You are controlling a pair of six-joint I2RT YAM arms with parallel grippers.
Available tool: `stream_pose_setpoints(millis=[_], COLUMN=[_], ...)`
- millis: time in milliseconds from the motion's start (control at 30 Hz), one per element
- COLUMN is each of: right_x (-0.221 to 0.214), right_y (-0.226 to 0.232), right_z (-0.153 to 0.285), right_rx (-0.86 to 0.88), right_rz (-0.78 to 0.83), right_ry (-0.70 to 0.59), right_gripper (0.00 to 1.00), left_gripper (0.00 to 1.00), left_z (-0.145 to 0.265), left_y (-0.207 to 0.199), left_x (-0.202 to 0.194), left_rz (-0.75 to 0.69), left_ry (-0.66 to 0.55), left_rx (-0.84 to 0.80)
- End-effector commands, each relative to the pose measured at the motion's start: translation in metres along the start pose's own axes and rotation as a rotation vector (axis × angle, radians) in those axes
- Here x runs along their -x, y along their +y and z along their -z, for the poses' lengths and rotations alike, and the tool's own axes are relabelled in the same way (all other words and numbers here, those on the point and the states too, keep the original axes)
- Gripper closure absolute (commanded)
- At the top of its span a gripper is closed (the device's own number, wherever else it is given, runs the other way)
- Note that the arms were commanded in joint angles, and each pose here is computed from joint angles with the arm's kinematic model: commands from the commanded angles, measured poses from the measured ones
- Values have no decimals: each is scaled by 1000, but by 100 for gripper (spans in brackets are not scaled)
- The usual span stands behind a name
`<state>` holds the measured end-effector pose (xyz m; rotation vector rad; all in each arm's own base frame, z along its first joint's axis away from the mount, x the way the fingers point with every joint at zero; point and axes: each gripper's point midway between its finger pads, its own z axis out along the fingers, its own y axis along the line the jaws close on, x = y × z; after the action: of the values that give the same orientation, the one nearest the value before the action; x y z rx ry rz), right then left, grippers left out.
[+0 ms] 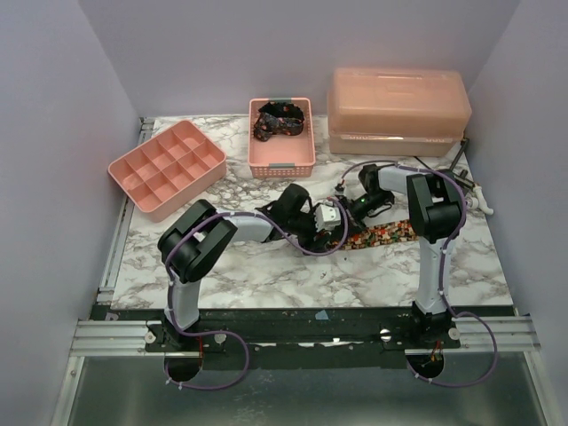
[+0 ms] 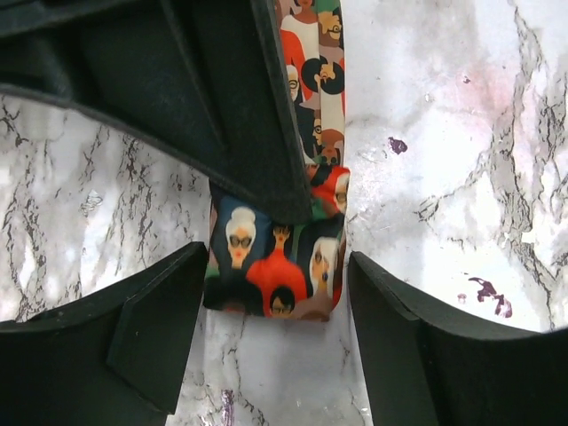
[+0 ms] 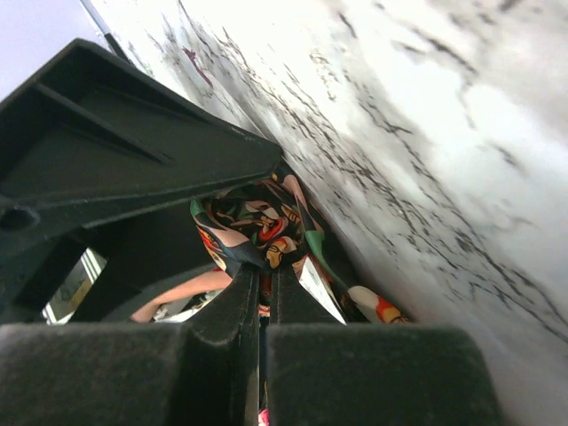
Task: Roll the ties
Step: Roll the tie at the center of the board.
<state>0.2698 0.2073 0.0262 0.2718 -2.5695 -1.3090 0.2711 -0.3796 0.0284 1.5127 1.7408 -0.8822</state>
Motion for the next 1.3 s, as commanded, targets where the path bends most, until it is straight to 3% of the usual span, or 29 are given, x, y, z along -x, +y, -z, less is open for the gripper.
stream_pose_setpoints(millis=[0, 133, 367, 500, 567, 633, 767, 867, 1067, 1267], right_x=[-7, -7, -6, -2, 2, 6, 2, -2, 8, 13], right_y=[-81, -92, -106, -100, -83, -59, -13, 10, 14, 8], right_z=[-9, -9, -11, -7, -1, 10, 30, 34, 18, -1], right_rx=[-248, -280, -329, -328, -293, -250, -155, -85, 0, 24], right_rz=[58, 55, 47, 69, 94, 128, 176, 184, 117, 94], right_ry=[53, 58, 61, 47, 23, -10, -62, -84, -78, -39], right_gripper=[99, 99, 99, 99, 90, 75, 47, 38, 43, 47], left_gripper=[31, 30, 36, 68, 81, 85, 85, 83, 75, 73], left_z=[0, -5, -26, -33, -28, -20, -6, 0, 1, 0], left_y=[-8, -8, -7, -5, -4, -8, -9, -8, -9, -13], left_x=[5, 18, 20, 5, -9, -28, -62, -70, -66, -67], left_rz=[-20, -51, -69, -38, -19, -14, -23, -8, 31, 31], left_ry=[-146, -230, -240, -145, -75, 23, 220, 291, 323, 343], left_rx=[-43, -46, -42, -15, 13, 14, 26, 31, 25, 14])
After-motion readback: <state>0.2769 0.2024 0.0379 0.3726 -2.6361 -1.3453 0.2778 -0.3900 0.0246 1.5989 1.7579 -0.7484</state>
